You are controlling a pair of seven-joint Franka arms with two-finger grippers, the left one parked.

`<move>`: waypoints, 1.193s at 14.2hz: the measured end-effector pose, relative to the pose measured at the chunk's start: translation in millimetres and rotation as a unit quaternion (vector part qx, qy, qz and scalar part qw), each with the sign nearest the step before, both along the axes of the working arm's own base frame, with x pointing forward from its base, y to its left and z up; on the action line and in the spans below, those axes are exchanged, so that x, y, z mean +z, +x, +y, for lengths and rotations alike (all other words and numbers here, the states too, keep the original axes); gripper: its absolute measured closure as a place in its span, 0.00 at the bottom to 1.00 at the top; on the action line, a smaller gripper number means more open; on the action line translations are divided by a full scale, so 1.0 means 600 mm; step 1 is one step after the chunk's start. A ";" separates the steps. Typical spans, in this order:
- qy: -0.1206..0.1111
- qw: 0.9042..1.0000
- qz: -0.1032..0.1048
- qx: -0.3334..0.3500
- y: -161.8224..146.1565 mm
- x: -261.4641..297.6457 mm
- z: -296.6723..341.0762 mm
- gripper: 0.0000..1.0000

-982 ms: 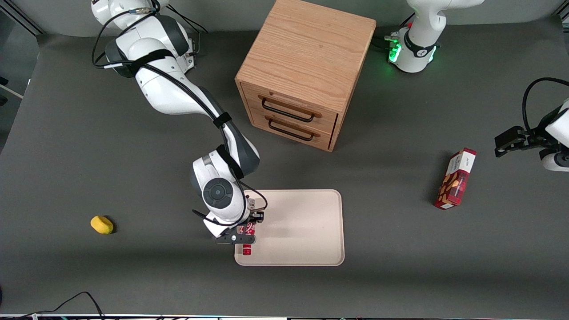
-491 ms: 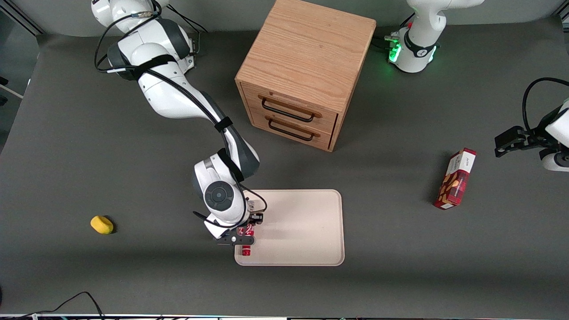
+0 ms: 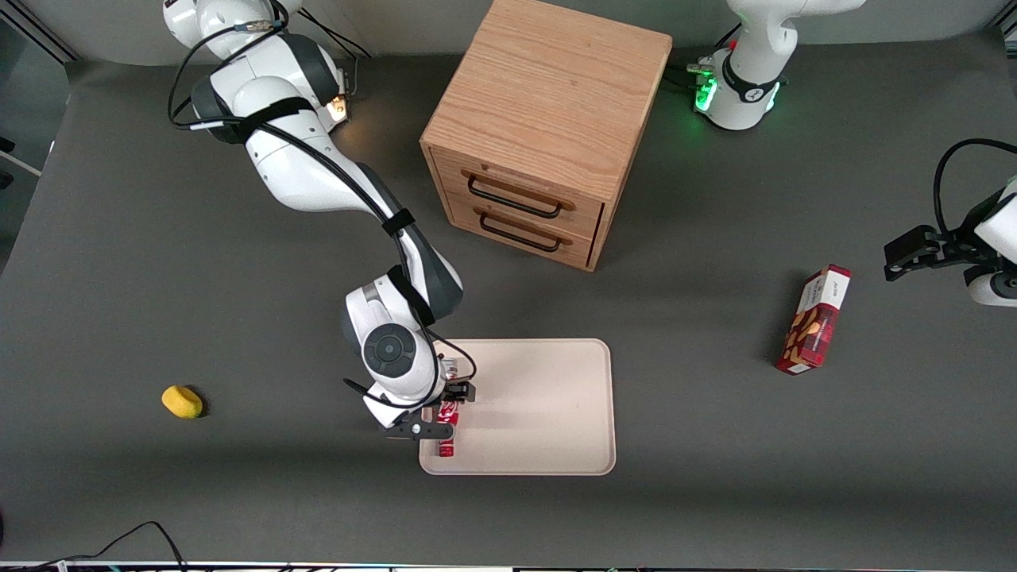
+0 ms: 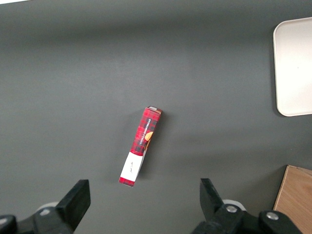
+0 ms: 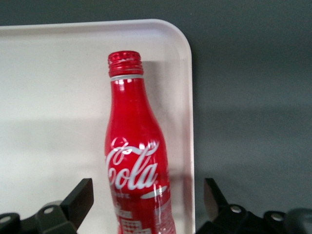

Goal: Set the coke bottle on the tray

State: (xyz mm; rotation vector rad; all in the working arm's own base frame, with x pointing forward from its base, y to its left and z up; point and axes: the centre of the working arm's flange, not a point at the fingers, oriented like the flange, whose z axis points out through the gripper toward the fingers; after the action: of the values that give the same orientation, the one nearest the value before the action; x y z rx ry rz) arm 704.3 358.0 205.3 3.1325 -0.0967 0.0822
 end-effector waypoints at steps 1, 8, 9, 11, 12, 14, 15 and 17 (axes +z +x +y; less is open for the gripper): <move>0.000 1.000 0.000 0.000 0.000 0.000 0.000 0.00; 0.000 1.000 0.000 0.000 0.000 0.001 0.000 0.00; 0.000 1.000 0.000 0.000 0.000 0.001 0.000 0.00; -0.001 1.000 0.000 0.000 0.000 0.001 0.000 0.00; -0.001 1.000 0.000 0.000 0.000 0.001 0.000 0.00; -0.001 1.000 -0.001 0.000 0.001 0.001 0.000 0.00; -0.001 1.000 -0.001 0.000 0.001 0.002 0.000 0.00; -0.003 1.000 -0.001 0.005 0.002 0.003 -0.003 0.00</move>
State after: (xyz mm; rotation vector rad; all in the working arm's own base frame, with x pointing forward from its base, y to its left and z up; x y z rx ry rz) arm 705.7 356.1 206.9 3.1268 -0.0797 0.0869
